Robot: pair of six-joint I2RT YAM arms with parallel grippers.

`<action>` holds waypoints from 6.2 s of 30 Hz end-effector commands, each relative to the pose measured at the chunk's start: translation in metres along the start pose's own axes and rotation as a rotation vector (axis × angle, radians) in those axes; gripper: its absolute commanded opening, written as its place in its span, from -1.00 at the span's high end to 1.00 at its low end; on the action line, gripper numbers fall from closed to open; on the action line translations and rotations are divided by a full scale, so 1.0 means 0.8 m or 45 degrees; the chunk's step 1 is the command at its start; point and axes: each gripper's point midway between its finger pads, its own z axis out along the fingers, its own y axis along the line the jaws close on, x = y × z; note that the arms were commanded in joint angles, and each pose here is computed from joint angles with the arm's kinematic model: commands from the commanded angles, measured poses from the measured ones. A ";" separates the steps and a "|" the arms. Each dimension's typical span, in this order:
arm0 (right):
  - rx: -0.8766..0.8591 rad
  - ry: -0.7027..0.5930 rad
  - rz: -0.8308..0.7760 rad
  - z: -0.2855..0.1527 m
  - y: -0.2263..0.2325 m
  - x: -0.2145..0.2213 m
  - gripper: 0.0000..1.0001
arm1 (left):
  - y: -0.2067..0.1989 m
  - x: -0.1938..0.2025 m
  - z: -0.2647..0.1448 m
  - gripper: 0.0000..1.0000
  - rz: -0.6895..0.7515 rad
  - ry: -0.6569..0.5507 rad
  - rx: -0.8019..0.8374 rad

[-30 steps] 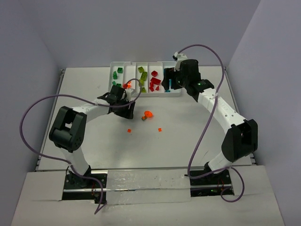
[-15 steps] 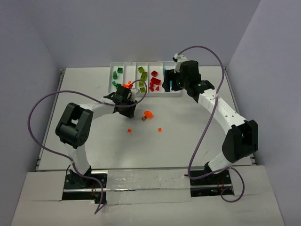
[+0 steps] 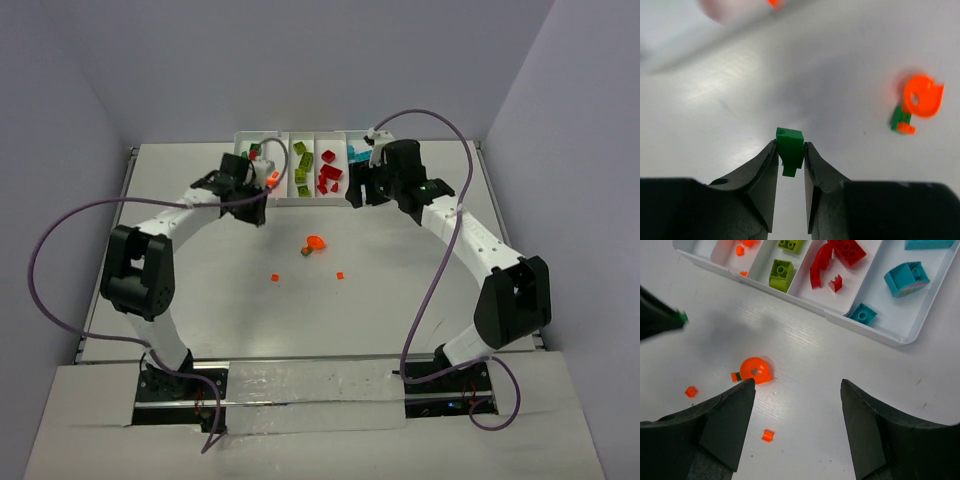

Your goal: Sort the legos into containers by color

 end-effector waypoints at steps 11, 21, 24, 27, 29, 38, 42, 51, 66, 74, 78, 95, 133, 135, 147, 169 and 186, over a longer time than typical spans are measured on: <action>-0.133 0.126 -0.131 -0.038 0.016 0.052 -0.53 | 0.140 -0.216 0.015 0.54 -0.195 -0.425 -0.085; -0.181 0.233 -0.163 -0.042 0.019 0.083 -0.51 | 0.170 -0.225 0.068 0.02 -0.206 -0.427 -0.143; -0.198 0.260 -0.165 -0.036 0.022 0.089 -0.48 | 0.167 -0.230 0.056 -0.29 -0.203 -0.447 -0.128; -0.231 0.282 -0.189 -0.028 0.032 0.095 -0.45 | 0.158 -0.236 0.032 -0.51 -0.181 -0.479 -0.105; -0.261 0.295 -0.227 -0.021 0.044 0.098 -0.41 | 0.150 -0.238 0.013 -0.53 -0.170 -0.490 -0.088; -0.440 0.286 -0.747 0.013 0.109 0.128 0.03 | 0.056 -0.191 -0.081 -0.54 -0.053 -0.456 0.278; -0.523 0.222 -1.028 0.034 0.112 0.135 0.05 | 0.028 -0.136 -0.087 -0.57 0.008 -0.350 0.405; -0.606 0.215 -1.303 0.064 0.111 0.153 0.04 | 0.014 -0.109 -0.114 -0.66 0.003 -0.366 0.455; -0.689 0.271 -1.412 0.098 0.126 0.181 0.04 | 0.028 -0.115 -0.124 -0.66 -0.071 -0.399 0.480; -0.599 0.341 -1.446 0.126 0.124 0.182 0.02 | 0.035 -0.109 -0.124 -0.67 -0.077 -0.407 0.467; -0.568 0.363 -1.459 0.136 0.122 0.181 0.03 | 0.039 -0.105 -0.122 -0.67 -0.084 -0.397 0.471; -0.507 0.325 -1.483 0.144 0.121 0.174 0.78 | 0.033 -0.087 -0.123 -0.68 -0.181 -0.377 0.503; -0.285 0.164 -0.960 0.052 0.220 0.083 1.00 | -0.076 -0.026 -0.123 -0.42 -0.766 -0.170 0.766; -0.327 0.196 -0.886 0.048 0.230 0.086 1.00 | -0.077 -0.035 -0.139 -0.45 -0.678 -0.299 0.822; -0.643 0.385 -0.513 0.026 0.267 0.116 1.00 | -0.082 -0.024 -0.199 -0.57 0.004 -0.608 0.889; -0.761 0.420 -0.228 0.015 0.284 0.087 1.00 | -0.094 0.009 -0.185 -0.39 0.080 -0.561 0.862; -0.824 0.434 -0.190 0.006 0.295 0.085 1.00 | -0.100 0.009 -0.165 -0.01 0.048 -0.521 0.829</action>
